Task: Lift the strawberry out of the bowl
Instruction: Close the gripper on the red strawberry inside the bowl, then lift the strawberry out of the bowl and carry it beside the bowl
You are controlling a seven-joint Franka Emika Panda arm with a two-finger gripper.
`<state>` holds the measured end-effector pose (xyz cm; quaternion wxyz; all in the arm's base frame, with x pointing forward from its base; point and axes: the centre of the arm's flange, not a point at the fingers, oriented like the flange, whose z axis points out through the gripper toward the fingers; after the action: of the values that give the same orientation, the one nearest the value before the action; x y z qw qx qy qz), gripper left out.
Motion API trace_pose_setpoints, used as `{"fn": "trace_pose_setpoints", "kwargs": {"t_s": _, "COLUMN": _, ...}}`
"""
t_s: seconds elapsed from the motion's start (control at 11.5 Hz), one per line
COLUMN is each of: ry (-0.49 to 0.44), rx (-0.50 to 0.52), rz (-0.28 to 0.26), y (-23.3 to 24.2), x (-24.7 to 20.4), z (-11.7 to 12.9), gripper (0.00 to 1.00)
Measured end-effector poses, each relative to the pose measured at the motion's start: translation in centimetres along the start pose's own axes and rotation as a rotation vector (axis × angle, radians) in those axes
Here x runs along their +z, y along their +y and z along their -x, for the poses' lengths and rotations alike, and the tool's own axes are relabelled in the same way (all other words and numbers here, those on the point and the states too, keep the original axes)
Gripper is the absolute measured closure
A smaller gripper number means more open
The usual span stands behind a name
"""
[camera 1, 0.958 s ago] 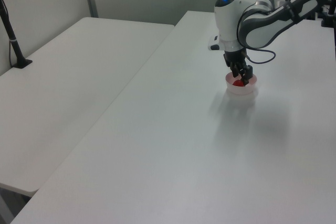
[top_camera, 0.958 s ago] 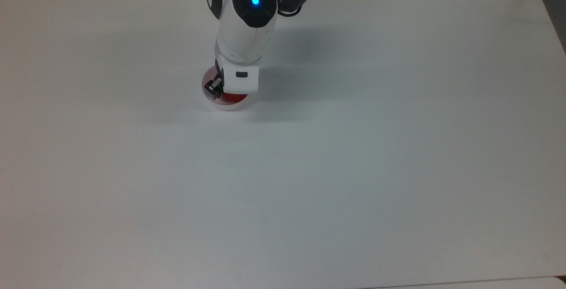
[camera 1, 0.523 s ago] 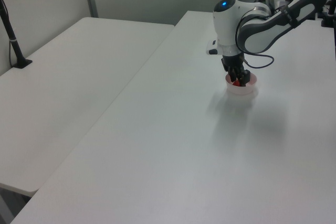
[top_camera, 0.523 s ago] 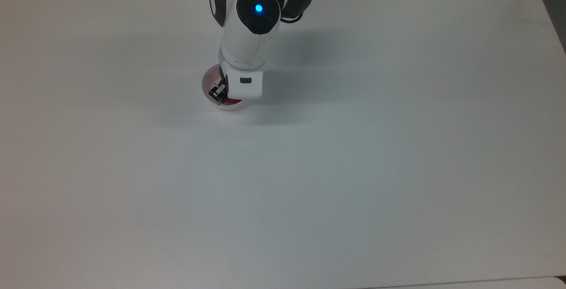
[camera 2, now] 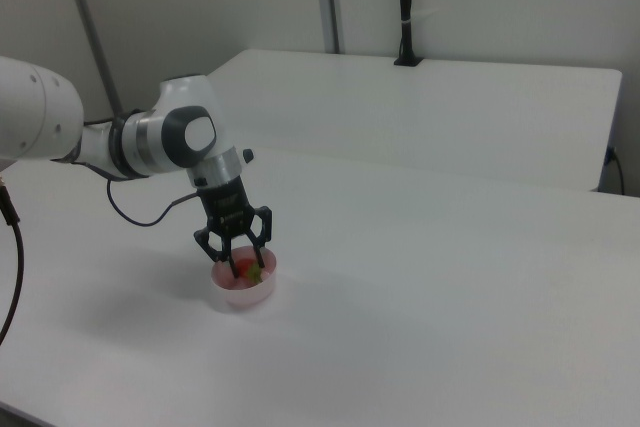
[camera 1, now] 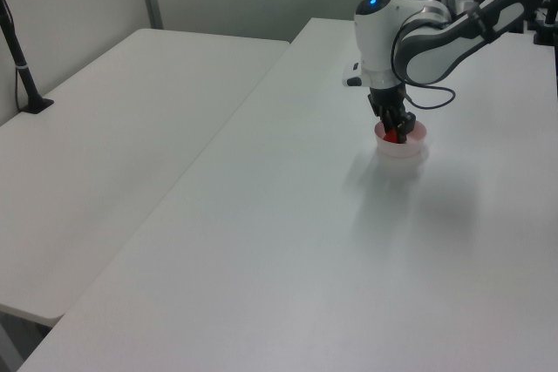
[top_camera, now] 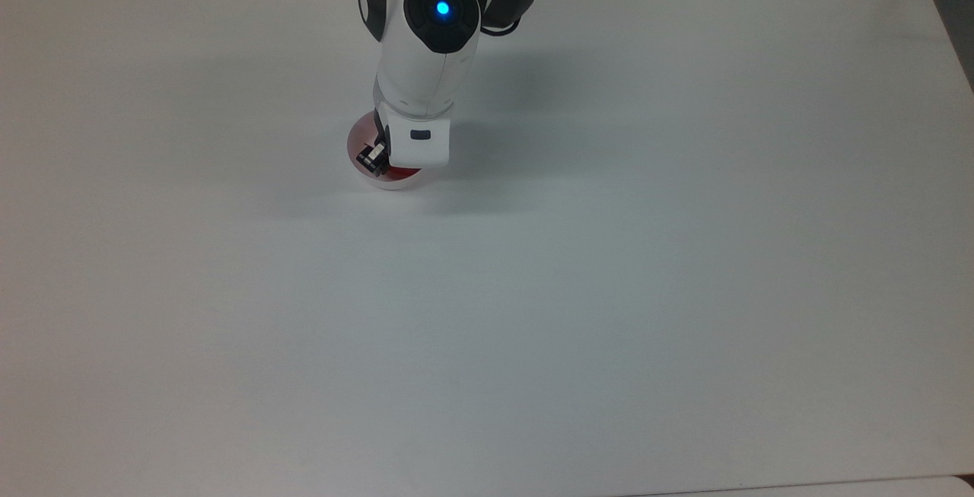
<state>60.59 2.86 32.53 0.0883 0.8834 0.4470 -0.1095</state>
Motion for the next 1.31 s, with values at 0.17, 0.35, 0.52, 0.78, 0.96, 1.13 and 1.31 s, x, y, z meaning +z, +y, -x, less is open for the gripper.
{"fn": "trace_pose_setpoints", "kwargs": {"t_s": 0.17, "ry": -0.020, "rx": 0.013, "rz": -0.011, "y": 0.2, "x": -2.0, "z": 0.9, "gripper": 0.54}}
{"fn": "trace_pose_setpoints", "kwargs": {"t_s": 0.35, "ry": -0.008, "rx": 0.043, "rz": -0.039, "y": 0.5, "x": -4.4, "z": 1.4, "gripper": 0.54}}
{"fn": "trace_pose_setpoints", "kwargs": {"t_s": 0.52, "ry": 0.042, "rx": 0.100, "rz": -0.053, "y": 2.2, "x": -7.1, "z": 2.8, "gripper": 0.54}}
{"fn": "trace_pose_setpoints", "kwargs": {"t_s": 0.78, "ry": 0.114, "rx": 0.231, "rz": -0.064, "y": 5.8, "x": -8.9, "z": 5.9, "gripper": 0.54}}
{"fn": "trace_pose_setpoints", "kwargs": {"t_s": 0.96, "ry": 0.137, "rx": 0.340, "rz": -0.049, "y": 8.6, "x": -8.1, "z": 8.5, "gripper": 0.54}}
{"fn": "trace_pose_setpoints", "kwargs": {"t_s": 1.13, "ry": 0.163, "rx": 0.455, "rz": -0.029, "y": 11.0, "x": -6.2, "z": 10.1, "gripper": 0.54}}
{"fn": "trace_pose_setpoints", "kwargs": {"t_s": 1.31, "ry": 0.152, "rx": 0.524, "rz": -0.048, "y": 11.8, "x": -4.1, "z": 10.3, "gripper": 0.54}}
